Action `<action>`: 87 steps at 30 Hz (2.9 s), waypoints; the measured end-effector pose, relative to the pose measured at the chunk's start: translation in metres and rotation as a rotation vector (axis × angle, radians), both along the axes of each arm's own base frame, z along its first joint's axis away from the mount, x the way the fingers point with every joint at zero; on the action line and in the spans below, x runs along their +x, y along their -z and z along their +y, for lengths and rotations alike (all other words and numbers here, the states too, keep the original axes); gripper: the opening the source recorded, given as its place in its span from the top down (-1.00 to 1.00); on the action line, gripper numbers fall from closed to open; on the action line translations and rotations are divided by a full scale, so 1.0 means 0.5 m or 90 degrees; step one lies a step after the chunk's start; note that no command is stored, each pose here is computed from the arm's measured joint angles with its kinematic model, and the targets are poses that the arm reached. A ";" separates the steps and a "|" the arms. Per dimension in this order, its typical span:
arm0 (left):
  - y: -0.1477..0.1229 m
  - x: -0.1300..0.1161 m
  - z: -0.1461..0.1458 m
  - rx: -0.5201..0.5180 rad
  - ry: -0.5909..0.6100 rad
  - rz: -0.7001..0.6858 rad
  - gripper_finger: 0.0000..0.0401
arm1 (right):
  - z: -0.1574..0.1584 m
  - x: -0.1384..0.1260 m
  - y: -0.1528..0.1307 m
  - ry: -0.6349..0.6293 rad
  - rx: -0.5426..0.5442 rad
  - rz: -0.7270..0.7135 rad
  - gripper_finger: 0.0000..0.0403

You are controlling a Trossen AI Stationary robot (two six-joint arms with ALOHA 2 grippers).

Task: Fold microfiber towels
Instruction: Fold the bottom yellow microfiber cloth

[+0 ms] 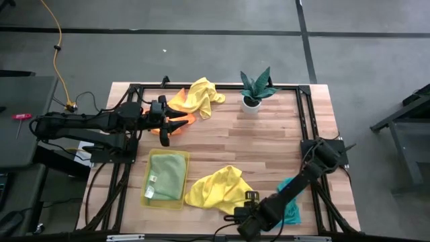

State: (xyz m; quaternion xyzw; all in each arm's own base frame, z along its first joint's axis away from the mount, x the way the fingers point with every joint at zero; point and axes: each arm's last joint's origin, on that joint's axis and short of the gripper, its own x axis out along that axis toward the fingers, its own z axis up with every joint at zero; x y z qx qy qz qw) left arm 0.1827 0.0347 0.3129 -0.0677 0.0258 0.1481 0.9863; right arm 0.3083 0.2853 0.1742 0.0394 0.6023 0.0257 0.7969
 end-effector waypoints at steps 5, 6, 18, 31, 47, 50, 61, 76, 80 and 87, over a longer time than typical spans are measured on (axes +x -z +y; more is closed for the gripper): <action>0.000 0.000 0.000 -0.001 0.000 0.000 0.34 | 0.008 0.002 0.025 -0.010 -0.013 0.004 0.20; 0.000 0.000 0.000 -0.001 0.000 0.000 0.34 | 0.009 0.003 0.031 -0.006 -0.015 0.008 0.20; 0.001 0.000 0.000 -0.002 -0.001 0.004 0.34 | 0.021 0.016 0.065 0.045 0.004 -0.006 0.34; 0.006 0.000 0.000 -0.003 -0.001 0.019 0.34 | 0.001 -0.006 0.042 0.039 -0.043 0.040 0.97; 0.007 0.022 0.002 -0.016 -0.002 -0.007 0.34 | -0.138 -0.105 -0.122 0.208 -0.235 -0.071 1.00; 0.015 0.049 -0.002 -0.027 0.018 -0.018 0.34 | -0.180 -0.118 -0.141 0.244 -0.183 -0.142 1.00; 0.112 0.169 -0.052 -0.054 0.102 0.048 0.34 | -0.336 -0.208 -0.228 0.329 -0.004 -0.314 1.00; 0.100 0.172 -0.091 -0.120 0.218 0.000 0.35 | -0.487 -0.233 -0.417 0.649 -0.004 -0.626 1.00; 0.086 0.163 -0.088 -0.116 0.190 -0.020 0.35 | -0.510 -0.217 -0.402 0.650 0.018 -0.577 1.00; 0.135 0.190 -0.101 -0.109 0.125 0.045 0.35 | -0.524 -0.185 -0.369 0.641 0.026 -0.501 1.00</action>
